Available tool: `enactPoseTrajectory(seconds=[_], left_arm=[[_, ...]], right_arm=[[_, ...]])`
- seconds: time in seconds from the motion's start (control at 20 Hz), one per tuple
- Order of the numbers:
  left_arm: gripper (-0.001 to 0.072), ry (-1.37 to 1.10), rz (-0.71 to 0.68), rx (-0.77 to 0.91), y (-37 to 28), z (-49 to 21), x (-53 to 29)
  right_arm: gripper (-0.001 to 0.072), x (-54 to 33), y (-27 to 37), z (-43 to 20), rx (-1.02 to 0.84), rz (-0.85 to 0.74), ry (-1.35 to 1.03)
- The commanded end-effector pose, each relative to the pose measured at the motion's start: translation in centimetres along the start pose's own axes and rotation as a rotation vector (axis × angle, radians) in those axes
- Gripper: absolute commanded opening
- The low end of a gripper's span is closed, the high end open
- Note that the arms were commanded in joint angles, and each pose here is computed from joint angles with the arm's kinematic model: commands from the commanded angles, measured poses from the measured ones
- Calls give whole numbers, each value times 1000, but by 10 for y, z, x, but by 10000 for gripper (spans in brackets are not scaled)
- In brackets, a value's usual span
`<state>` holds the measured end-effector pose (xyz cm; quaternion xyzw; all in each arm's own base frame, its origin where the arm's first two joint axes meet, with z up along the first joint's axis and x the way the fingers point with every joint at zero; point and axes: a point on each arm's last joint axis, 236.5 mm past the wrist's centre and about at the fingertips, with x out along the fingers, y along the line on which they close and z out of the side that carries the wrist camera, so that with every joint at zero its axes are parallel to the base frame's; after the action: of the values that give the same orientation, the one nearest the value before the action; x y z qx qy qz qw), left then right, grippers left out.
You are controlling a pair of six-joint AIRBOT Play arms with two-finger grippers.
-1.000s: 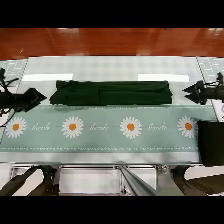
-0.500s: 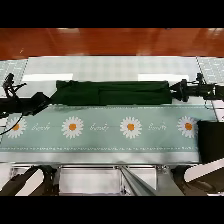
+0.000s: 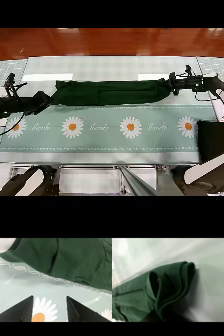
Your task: Fold the shirts.
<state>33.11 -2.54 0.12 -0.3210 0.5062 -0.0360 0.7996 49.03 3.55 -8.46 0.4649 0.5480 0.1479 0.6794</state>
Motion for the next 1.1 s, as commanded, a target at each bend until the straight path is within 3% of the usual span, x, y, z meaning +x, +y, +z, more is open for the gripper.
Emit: enactPoseTrajectory(seconds=[0.0,0.15,0.2,0.3,0.65,1.05], left_arm=[[503,1,-4,0,-1,-1,0],[499,16,-11,25,-8,-5,3],[429,27,-17,44,-13,-9,5],[22,53,-61,152,-34,-21,11],[16,139,-224,371,-150,-69,75],[15,479,-329,528,-298,-164,193]], right_arm=[[26,-10,11,-10,-53,-5,38],[26,-47,11,-14,-133,-109,28],[26,-63,13,-16,-170,-149,17],[26,-94,23,-22,-241,-212,-10],[26,-178,73,-79,-368,-229,-197],[26,-206,131,-153,-473,-132,-311]])
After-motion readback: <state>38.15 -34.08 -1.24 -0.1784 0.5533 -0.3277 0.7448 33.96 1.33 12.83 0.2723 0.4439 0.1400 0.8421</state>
